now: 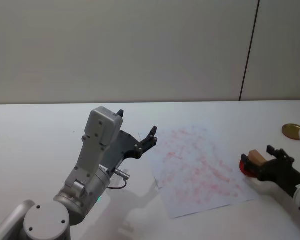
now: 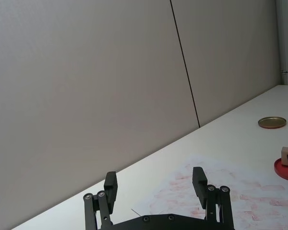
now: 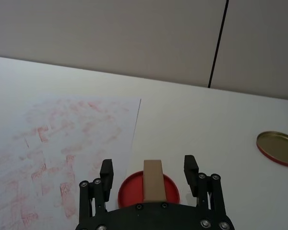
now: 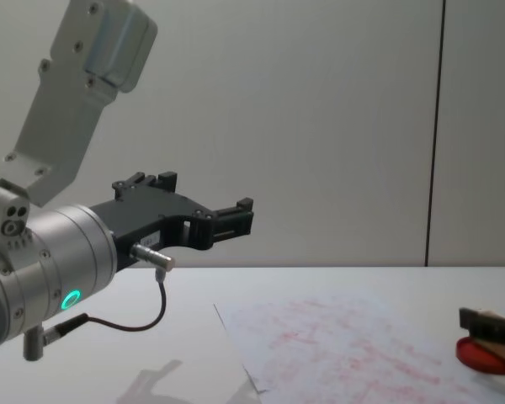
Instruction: Use the one hand to pick up the stamp and affix it onto the A4 paper.
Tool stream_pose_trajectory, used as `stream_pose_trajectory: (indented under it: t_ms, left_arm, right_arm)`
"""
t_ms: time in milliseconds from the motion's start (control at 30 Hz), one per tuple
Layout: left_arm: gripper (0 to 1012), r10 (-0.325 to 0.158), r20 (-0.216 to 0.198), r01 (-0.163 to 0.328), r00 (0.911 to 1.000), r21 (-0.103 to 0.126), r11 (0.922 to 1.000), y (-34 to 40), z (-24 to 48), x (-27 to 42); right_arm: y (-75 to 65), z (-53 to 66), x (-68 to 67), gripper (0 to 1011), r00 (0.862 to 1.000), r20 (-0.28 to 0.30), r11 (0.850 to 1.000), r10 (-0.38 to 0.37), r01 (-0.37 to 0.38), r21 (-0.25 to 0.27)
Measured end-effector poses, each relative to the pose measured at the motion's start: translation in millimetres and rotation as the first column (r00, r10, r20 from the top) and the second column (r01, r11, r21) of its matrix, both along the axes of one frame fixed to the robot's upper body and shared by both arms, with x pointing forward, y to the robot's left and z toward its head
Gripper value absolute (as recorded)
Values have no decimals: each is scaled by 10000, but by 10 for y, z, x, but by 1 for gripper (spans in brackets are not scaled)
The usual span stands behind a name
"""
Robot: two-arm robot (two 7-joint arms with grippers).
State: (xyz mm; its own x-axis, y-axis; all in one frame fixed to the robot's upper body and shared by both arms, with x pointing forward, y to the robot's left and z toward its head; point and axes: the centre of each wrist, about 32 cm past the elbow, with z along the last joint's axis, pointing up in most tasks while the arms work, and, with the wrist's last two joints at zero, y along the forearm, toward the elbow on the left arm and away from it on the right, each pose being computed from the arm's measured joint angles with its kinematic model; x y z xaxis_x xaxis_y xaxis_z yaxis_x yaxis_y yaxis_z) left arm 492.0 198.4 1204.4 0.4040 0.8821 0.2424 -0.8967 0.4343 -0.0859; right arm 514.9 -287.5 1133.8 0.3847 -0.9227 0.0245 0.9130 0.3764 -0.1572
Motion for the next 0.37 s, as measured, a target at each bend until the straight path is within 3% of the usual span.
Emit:
stream_pose_trajectory:
  t_ms: [167,367]
  left_arm:
    - [993,0,1,0,10000,0,10000,0,0,0]
    - [993,0,1,0,10000,0,10000,0,0,0]
  right_arm:
    - [17,72,-19,991,9991,428,10000,35,-36,27]
    - [45,167,-50,1001,9959,905,9999,90,-96,54]
